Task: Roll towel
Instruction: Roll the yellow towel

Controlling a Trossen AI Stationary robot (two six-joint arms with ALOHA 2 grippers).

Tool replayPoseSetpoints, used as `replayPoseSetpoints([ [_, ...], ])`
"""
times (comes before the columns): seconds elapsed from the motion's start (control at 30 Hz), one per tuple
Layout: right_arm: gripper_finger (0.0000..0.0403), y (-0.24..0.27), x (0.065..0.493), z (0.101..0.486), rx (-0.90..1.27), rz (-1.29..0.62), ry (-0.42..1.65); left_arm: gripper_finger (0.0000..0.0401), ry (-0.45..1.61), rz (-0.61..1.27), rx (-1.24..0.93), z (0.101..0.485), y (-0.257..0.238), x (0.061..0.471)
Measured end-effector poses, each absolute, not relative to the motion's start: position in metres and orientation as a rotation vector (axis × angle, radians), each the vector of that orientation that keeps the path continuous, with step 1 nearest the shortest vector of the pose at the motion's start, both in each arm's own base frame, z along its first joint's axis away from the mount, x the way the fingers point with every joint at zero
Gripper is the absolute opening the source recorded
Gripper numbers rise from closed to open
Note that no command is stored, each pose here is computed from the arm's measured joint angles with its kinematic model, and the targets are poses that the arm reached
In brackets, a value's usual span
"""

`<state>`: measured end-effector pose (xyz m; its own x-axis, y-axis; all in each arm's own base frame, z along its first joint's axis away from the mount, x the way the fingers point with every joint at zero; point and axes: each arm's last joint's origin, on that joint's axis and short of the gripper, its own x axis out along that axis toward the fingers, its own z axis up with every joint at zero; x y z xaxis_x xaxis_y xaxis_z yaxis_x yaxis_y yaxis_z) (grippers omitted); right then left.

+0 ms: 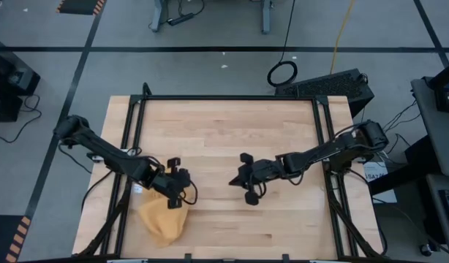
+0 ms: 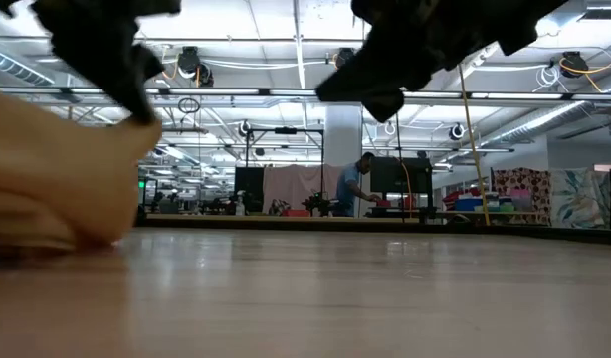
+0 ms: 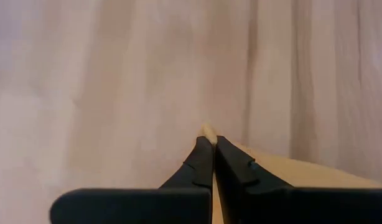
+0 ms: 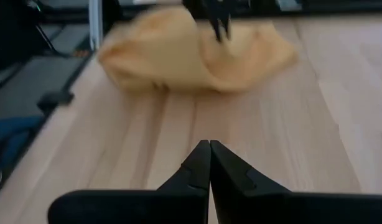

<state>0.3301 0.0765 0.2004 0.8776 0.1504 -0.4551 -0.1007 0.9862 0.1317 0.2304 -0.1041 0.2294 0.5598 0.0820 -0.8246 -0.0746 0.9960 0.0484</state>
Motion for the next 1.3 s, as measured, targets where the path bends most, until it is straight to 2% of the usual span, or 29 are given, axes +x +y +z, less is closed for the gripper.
replayPoseSetpoints([
  [0.17, 0.0004, 0.080, 0.346, 0.190, 0.042, 0.157, 0.355, 0.0004, 0.841, 0.100, 0.146, 0.255, -0.100, 0.245],
  [0.33, 0.0037, 0.081, 0.358, 0.192, 0.005, 0.117, 0.223, 0.0003, 0.717, 0.119, 0.230, 0.278, -0.096, 0.258],
  [0.57, 0.0075, 0.080, 0.364, 0.203, -0.020, 0.075, 0.182, 0.0003, 0.589, 0.217, 0.353, 0.322, -0.091, 0.266],
  [0.8, 0.0073, 0.080, 0.362, 0.193, -0.027, 0.069, 0.285, 0.0003, 0.454, 0.325, 0.495, 0.383, -0.085, 0.265],
  [1.0, 0.0071, 0.081, 0.357, 0.181, 0.026, 0.054, 0.424, 0.0003, 0.360, 0.332, 0.519, 0.427, -0.073, 0.255],
  [1.1, 0.0071, 0.084, 0.351, 0.193, 0.033, 0.055, 0.403, 0.0003, 0.367, 0.269, 0.502, 0.430, -0.068, 0.250],
  [1.3, 0.0071, 0.086, 0.321, 0.260, -0.022, -0.051, 0.223, 0.0002, 0.483, 0.171, 0.400, 0.415, -0.067, 0.250],
])
